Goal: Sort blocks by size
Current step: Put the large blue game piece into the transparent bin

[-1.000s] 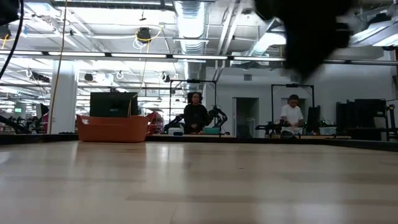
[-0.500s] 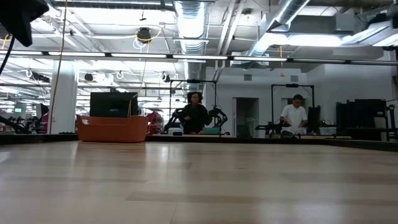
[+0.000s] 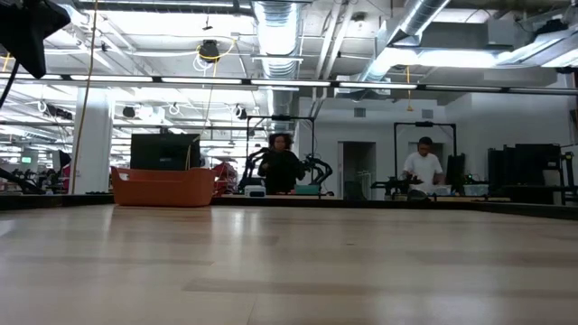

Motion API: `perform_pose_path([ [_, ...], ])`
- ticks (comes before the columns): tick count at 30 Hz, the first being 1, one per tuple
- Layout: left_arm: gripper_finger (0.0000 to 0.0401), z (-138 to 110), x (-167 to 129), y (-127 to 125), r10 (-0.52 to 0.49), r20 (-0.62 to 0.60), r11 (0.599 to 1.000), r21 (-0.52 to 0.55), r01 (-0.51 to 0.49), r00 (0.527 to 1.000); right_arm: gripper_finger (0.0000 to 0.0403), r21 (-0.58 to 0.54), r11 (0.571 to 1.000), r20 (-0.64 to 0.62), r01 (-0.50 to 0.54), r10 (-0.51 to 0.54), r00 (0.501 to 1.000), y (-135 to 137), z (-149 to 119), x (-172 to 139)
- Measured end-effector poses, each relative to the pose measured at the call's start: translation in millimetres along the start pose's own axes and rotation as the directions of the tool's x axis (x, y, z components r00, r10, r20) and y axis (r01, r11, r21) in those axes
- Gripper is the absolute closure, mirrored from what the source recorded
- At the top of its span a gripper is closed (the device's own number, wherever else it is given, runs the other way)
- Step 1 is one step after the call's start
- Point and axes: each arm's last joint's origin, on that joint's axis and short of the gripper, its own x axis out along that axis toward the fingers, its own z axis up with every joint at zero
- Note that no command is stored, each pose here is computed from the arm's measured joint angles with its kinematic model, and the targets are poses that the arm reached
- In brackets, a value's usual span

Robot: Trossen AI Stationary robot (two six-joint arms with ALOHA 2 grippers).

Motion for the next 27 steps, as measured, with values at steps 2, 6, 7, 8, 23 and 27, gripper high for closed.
perform_pose_path([
  [2, 0.0115, 0, 0, 0, -0.001, -0.001, 1.000, 0.000, 0.001, 1.000, 0.0155, -0.031, 0.999, -0.005, 0.006, -0.006, 1.000, 2, -3, 8],
  [6, 0.0115, 0, 0, 0, -0.001, -0.002, 1.000, 0.001, 0.001, 1.000, 0.0155, -0.052, 0.999, -0.029, 0.015, -0.017, 0.999, 1, -7, 23],
  [7, 0.0115, 0, 0, 0, -0.002, -0.001, 1.000, 0.001, 0.002, 1.000, 0.0155, -0.051, 0.998, -0.040, 0.021, -0.023, 0.999, 0, -8, 26],
  [8, 0.0115, 0, 0, 0, -0.002, -0.002, 1.000, 0.005, 0.002, 1.000, 0.0155, -0.054, 0.998, -0.042, 0.023, -0.026, 0.999, -1, -8, 29],
  [23, 0.0115, 0, 0, 0, -0.001, -0.005, 1.000, 0.006, 0.001, 1.000, 0.0200, -0.076, 0.997, -0.033, -0.021, 0.019, 0.999, -14, -3, 53],
  [27, 0.0115, 0, 0, 0, 0.000, -0.005, 1.000, 0.013, 0.000, 1.000, 0.0241, -0.054, 0.998, -0.030, -0.034, 0.033, 0.999, -20, 2, 50],
])
